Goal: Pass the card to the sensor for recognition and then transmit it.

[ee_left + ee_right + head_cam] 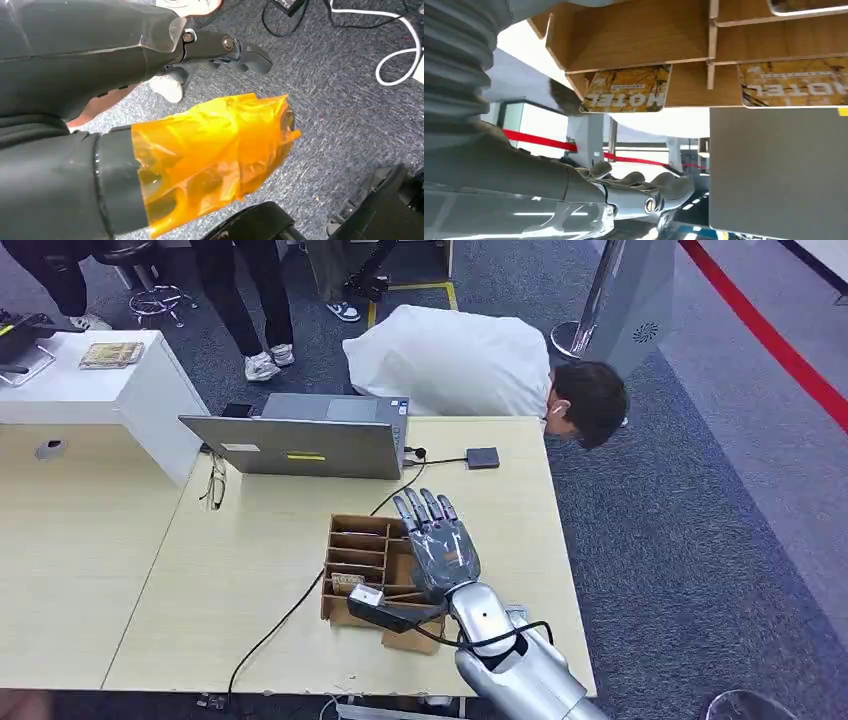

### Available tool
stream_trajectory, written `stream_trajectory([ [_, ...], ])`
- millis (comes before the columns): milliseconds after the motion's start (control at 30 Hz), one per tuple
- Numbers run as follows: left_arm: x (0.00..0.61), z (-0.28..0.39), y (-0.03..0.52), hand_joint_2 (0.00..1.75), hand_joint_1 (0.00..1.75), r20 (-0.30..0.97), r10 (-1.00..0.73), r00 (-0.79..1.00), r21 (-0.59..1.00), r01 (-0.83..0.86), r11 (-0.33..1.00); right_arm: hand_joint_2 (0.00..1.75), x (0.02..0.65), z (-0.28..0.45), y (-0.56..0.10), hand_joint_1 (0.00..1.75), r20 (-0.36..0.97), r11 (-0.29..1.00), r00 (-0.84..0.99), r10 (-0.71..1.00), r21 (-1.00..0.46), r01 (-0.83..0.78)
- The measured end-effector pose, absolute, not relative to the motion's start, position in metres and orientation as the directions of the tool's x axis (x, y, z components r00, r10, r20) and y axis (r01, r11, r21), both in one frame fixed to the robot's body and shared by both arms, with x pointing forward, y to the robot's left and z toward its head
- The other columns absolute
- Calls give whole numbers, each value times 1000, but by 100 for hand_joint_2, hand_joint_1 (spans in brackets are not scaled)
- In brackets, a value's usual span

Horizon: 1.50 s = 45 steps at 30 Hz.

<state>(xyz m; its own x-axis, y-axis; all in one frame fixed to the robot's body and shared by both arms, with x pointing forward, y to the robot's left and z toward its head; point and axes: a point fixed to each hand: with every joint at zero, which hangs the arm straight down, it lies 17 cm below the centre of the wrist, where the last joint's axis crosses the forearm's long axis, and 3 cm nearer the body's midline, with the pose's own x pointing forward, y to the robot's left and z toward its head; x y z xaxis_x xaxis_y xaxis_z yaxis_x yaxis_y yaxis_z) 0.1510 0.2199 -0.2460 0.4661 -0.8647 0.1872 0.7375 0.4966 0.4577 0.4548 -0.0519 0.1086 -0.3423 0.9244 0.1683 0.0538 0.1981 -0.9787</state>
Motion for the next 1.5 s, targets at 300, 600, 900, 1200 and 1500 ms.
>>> stream_trajectory([
  [300, 151, -246, 220, 0, 0, 185, -870, 458, 460, 742, 488, 175, 457, 115, -53, 45, 177, 212, -344, 922, -975, 65],
  [600, 150, -246, 219, 0, 0, 187, -870, 457, 459, 742, 489, 175, 456, 115, -53, 63, 178, 213, -347, 921, -975, 64],
  [900, 149, -246, 219, 0, 0, 187, -869, 457, 458, 743, 489, 175, 456, 114, -53, 40, 182, 216, -346, 920, -975, 61],
  [1200, 150, -246, 219, 0, 0, 186, -870, 456, 461, 742, 487, 175, 456, 114, -52, 93, 188, 221, -349, 918, -974, 58],
  [1500, 150, -246, 219, 0, 0, 186, -871, 454, 462, 742, 485, 175, 455, 114, -52, 138, 188, 222, -352, 917, -973, 59],
])
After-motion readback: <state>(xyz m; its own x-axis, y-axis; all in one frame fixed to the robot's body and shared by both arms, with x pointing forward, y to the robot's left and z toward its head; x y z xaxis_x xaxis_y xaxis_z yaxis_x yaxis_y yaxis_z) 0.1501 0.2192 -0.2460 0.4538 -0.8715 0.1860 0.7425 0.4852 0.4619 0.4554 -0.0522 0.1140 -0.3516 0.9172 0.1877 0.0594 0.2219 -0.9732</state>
